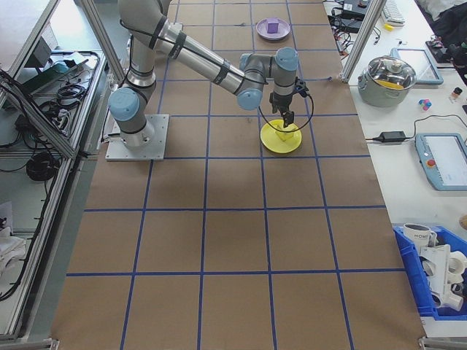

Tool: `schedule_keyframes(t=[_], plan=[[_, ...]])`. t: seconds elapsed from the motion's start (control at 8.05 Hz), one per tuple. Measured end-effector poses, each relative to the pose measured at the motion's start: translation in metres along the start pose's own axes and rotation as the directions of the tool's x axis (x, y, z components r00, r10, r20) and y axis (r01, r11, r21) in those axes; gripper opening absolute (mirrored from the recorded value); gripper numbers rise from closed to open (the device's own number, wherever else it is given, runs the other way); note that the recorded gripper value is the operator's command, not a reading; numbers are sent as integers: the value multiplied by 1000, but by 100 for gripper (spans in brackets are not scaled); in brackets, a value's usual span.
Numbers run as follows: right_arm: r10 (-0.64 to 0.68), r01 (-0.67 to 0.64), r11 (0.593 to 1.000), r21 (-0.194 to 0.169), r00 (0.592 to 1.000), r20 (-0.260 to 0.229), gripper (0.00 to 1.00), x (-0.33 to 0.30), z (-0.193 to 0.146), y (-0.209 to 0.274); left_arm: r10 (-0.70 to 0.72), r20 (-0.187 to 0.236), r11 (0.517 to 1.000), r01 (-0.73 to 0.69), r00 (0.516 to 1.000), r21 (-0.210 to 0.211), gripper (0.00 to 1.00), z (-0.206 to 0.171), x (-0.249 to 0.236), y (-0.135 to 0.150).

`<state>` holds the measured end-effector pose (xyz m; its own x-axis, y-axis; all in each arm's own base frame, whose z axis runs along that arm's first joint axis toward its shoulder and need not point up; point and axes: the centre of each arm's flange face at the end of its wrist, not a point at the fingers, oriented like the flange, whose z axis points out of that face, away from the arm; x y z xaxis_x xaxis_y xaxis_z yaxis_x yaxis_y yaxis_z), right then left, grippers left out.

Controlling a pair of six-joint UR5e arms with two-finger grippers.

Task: Sort blocks by color into plates

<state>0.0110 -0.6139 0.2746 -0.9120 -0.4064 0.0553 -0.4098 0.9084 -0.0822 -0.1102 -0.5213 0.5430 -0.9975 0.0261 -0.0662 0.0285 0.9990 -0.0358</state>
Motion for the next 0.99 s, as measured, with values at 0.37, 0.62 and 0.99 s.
schedule_keyframes(t=[0.37,0.62,0.99], plan=[[110,-109,993,38,994,-15,100,-19,-90,21,0,3,1000,0,1000,6,100,-4,0,1],[343,-343,939,38,939,1,100,-43,-164,52,-1,1,1000,1,1000,4,100,-2,-1,1],[514,-514,857,8,857,16,100,-92,-231,90,-1,2,1000,1,1000,1,100,0,-1,0]])
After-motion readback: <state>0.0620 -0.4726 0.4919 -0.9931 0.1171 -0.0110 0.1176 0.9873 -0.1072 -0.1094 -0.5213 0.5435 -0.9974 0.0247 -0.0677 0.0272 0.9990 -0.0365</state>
